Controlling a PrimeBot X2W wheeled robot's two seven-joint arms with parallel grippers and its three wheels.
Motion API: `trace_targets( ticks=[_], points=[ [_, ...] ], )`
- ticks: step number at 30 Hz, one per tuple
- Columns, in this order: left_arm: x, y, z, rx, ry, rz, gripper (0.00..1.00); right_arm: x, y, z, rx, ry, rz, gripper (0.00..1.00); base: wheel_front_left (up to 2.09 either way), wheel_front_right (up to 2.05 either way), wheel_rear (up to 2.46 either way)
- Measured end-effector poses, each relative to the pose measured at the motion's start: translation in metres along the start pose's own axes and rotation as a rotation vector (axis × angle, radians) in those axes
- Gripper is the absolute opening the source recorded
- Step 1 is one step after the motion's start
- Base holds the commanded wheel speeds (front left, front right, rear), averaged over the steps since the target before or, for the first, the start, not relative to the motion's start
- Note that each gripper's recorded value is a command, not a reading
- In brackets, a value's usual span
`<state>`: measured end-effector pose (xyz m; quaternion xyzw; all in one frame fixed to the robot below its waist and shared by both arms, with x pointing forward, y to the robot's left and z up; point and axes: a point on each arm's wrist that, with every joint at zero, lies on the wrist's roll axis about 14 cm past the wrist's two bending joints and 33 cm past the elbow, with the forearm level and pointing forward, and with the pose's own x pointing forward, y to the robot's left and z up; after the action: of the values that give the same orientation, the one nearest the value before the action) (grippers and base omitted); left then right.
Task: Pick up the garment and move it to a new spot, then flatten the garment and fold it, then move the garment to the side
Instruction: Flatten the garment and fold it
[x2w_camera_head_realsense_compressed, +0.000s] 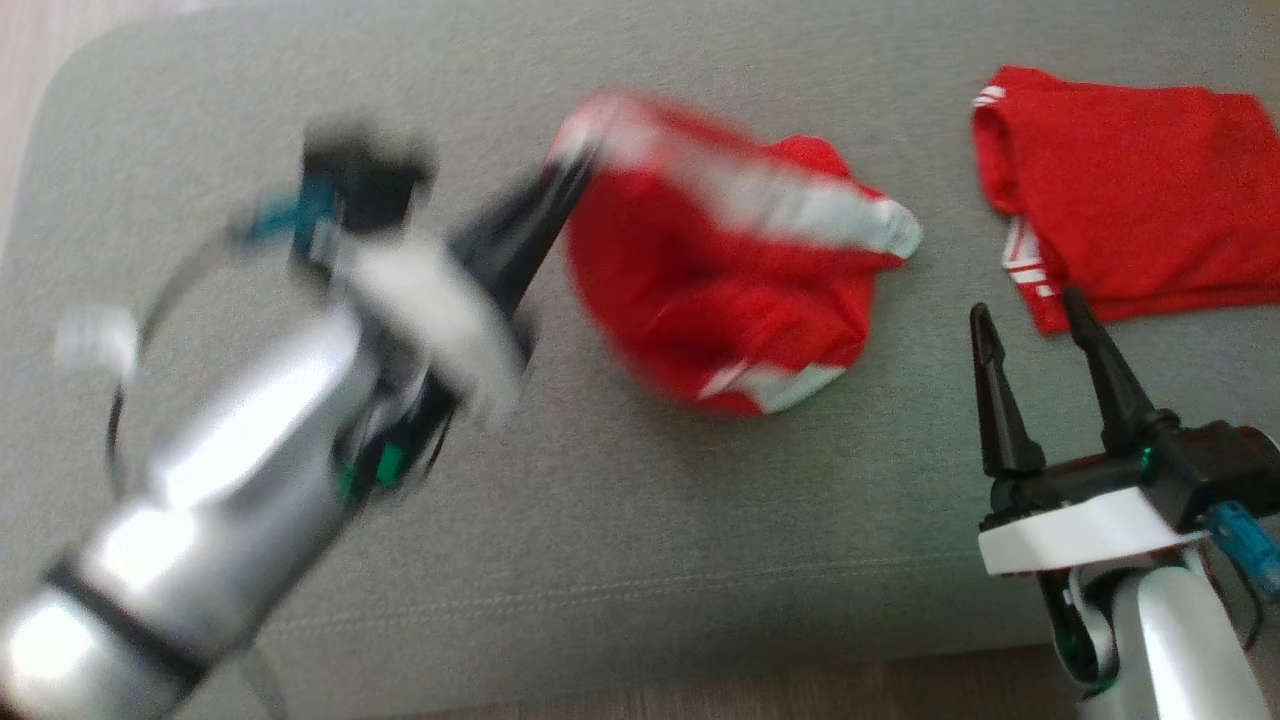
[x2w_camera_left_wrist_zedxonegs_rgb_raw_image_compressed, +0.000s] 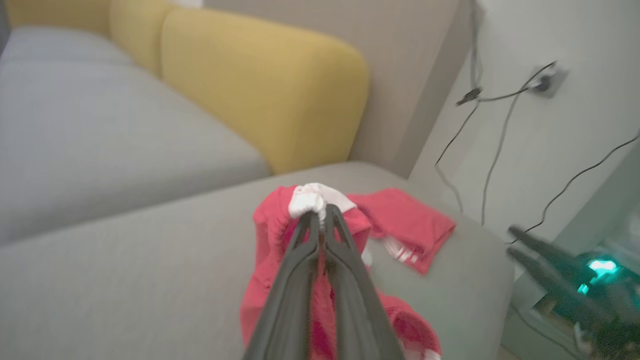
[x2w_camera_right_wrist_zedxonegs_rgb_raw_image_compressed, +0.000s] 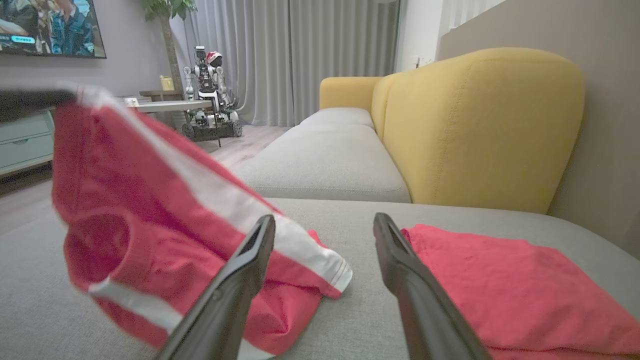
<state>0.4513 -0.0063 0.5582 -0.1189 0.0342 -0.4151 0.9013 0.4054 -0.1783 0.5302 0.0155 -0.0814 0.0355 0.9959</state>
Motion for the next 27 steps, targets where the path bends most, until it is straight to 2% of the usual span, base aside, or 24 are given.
trace_targets(
  ticks=[3, 6, 9, 14, 27],
  points=[
    [-0.047, 0.026, -0.059, -0.070, 0.110, 0.139, 0.00, 0.004, 0.011, -0.013, -0.011, 0.034, 0.036, 1.00, 0.00, 0.00, 0.00],
    [-0.076, 0.039, -0.084, -0.104, 0.151, 0.228, 0.00, 0.005, 0.022, -0.032, 0.014, 0.086, 0.065, 1.00, 0.00, 0.00, 0.00],
    [-0.093, 0.054, -0.086, -0.118, 0.142, 0.296, 0.00, 0.006, 0.027, -0.051, 0.074, 0.136, 0.065, 1.00, 0.00, 0.00, 0.00],
    [-0.115, 0.068, -0.090, -0.124, 0.130, 0.372, 0.00, 0.013, 0.041, -0.081, 0.075, 0.221, 0.106, 1.00, 0.00, 0.00, 0.00],
    [-0.129, 0.075, -0.094, -0.117, 0.116, 0.411, 0.00, 0.057, 0.071, -0.110, 0.002, 0.306, 0.233, 1.00, 0.00, 0.00, 0.00]
  ],
)
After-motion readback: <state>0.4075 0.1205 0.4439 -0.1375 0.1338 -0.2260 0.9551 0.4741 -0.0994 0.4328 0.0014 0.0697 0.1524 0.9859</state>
